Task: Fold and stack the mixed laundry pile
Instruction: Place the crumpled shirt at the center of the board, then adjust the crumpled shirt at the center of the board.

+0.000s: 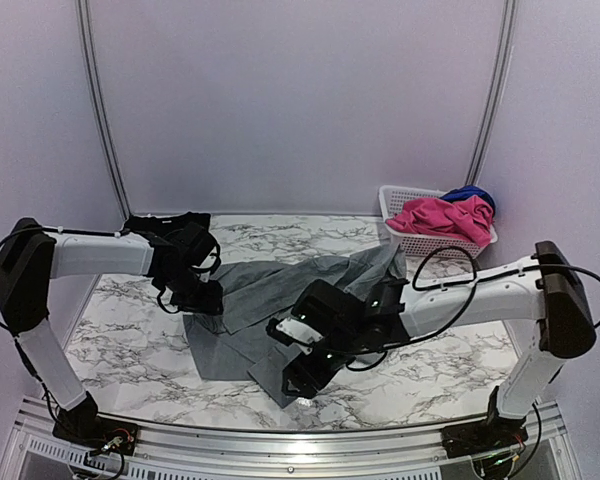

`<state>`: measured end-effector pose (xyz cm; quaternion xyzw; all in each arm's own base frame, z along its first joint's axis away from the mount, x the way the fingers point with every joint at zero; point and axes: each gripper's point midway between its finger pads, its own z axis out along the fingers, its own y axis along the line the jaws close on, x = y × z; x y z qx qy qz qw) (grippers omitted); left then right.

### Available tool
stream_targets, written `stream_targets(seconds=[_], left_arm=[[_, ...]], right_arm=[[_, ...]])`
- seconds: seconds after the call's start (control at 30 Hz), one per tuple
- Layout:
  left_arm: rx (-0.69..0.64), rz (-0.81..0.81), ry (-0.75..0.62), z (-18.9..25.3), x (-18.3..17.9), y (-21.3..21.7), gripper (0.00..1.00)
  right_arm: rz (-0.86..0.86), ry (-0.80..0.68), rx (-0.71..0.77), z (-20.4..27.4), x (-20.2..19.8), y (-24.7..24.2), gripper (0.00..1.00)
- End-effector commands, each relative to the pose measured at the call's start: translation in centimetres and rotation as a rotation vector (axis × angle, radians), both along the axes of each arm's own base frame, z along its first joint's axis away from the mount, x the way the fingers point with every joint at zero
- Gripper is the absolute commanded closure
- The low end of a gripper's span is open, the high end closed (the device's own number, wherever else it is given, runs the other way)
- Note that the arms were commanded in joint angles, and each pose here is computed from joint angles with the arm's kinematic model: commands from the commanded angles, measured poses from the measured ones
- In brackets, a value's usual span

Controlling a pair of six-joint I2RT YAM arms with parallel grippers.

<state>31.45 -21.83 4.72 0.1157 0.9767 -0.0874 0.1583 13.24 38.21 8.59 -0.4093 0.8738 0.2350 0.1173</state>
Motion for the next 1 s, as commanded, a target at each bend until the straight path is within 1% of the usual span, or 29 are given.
stream_targets(seconds=[0.0, 0.13, 0.17, 0.23, 0.3, 0.37, 0.4, 0.47, 0.57, 0.67, 0.73, 0.83, 0.97], left_arm=[[-0.038, 0.027, 0.009, 0.7, -0.5, 0.4, 0.44], [-0.032, 0.013, 0.02, 0.3, -1.2, 0.7, 0.35], [-0.024, 0.01, 0.019, 0.2, -1.4, 1.0, 0.34], [-0.013, 0.007, 0.016, 0.1, -1.9, 1.5, 0.32], [-0.011, 0.002, 0.018, 0.1, -2.5, 1.8, 0.31], [-0.005, -0.004, 0.029, -0.3, -3.3, 2.3, 0.31], [0.004, -0.007, 0.031, -0.5, -3.8, 2.5, 0.31], [0.025, -0.02, 0.034, -1.0, -4.9, 3.1, 0.33], [0.047, -0.053, 0.049, -1.8, -7.1, 3.8, 0.37], [0.11, -0.073, 0.06, -3.2, -8.7, 4.8, 0.41], [0.124, -0.115, 0.065, -3.4, -9.4, 3.8, 0.46], [0.121, -0.107, 0.138, -4.1, -11.2, 2.9, 0.6], [0.089, -0.134, 0.214, -4.8, -15.6, 1.3, 0.81]], right_arm=[[0.062, -0.089, -0.013, -0.9, 0.0, 3.3, 0.22], [0.093, -0.121, -0.112, -4.1, -0.3, 4.1, 0.22], [0.093, -0.129, -0.153, -5.1, -0.3, 3.9, 0.24], [0.09, -0.132, -0.207, -6.4, -0.4, 3.6, 0.33], [0.06, -0.16, -0.238, -6.6, 0.3, 3.2, 0.49], [0.034, -0.182, -0.26, -6.0, 0.9, 2.9, 0.69], [0.025, -0.193, -0.271, -5.5, 1.1, 2.6, 0.83], [0.011, -0.212, -0.258, -3.4, 1.4, 2.6, 0.99], [-0.014, -0.252, -0.178, 1.9, 1.9, 3.0, 1.0], [-0.079, -0.302, -0.064, 8.0, 3.5, 2.7, 1.0], [-0.14, -0.316, -0.007, 11.4, 5.2, 1.6, 1.0], [-0.272, -0.392, 0.055, 16.6, 9.6, -1.6, 1.0], [-0.479, -0.554, 0.113, 23.9, 16.6, -7.6, 1.0]])
